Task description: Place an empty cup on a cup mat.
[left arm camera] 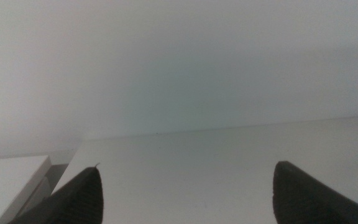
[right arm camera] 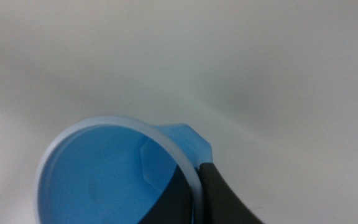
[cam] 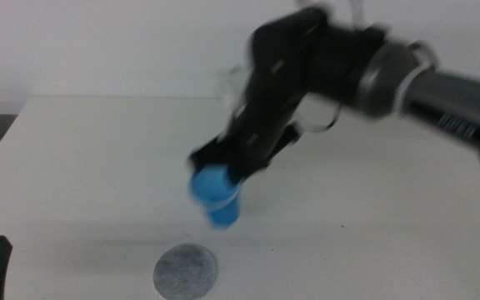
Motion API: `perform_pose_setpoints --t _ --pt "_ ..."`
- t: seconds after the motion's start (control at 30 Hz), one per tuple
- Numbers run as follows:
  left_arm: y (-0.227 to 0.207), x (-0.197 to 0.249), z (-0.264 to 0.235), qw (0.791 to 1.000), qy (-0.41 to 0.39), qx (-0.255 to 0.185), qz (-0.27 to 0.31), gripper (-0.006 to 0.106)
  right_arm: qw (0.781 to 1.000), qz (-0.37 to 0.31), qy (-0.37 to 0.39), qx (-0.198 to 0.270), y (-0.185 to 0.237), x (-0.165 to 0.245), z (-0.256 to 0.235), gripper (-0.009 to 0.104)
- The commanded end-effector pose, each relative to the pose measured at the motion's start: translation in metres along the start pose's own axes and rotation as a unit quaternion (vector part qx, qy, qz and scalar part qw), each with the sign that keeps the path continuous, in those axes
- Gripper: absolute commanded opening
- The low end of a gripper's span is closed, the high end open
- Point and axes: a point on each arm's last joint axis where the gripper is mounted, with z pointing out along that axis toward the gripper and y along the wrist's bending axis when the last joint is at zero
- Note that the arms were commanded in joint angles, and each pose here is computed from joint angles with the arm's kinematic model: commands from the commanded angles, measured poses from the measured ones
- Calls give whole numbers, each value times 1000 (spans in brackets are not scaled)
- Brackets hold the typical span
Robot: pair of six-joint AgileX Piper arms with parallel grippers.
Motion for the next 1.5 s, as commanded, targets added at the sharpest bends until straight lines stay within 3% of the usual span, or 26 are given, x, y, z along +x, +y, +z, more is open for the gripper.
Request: perform_pose_setpoints --t 0.0,0.17,0.63,0.73,0.83,0.97,1.07,1.3,1.47 --pt "0 -1 0 1000 -8 1 -5 94 1000 -21 7 -2 22 11 6 -2" --pt "0 -1 0 1000 -8 1 -5 94 999 -27 9 -14 53 29 28 -2" --pt "0 -1 0 1000 -8 1 -5 94 999 -26 15 -25 64 39 57 0" --pt "0 -1 0 1000 -8 1 -5 94 999 -27 22 -21 63 40 57 9" --pt "0 -1 0 1000 -8 1 -5 94 999 -28 20 -20 62 42 52 26" --pt "0 -1 0 1000 -8 1 -5 94 998 -31 -42 -36 57 47 19 55" --pt "0 -1 0 1000 -8 1 -5 94 994 -40 -95 -30 39 60 -17 69" --pt "0 -1 0 1000 -8 1 -5 94 976 27 -214 -12 -42 117 -99 79" --pt "0 -1 0 1000 -8 1 -5 94 938 91 -330 44 -105 180 -136 83"
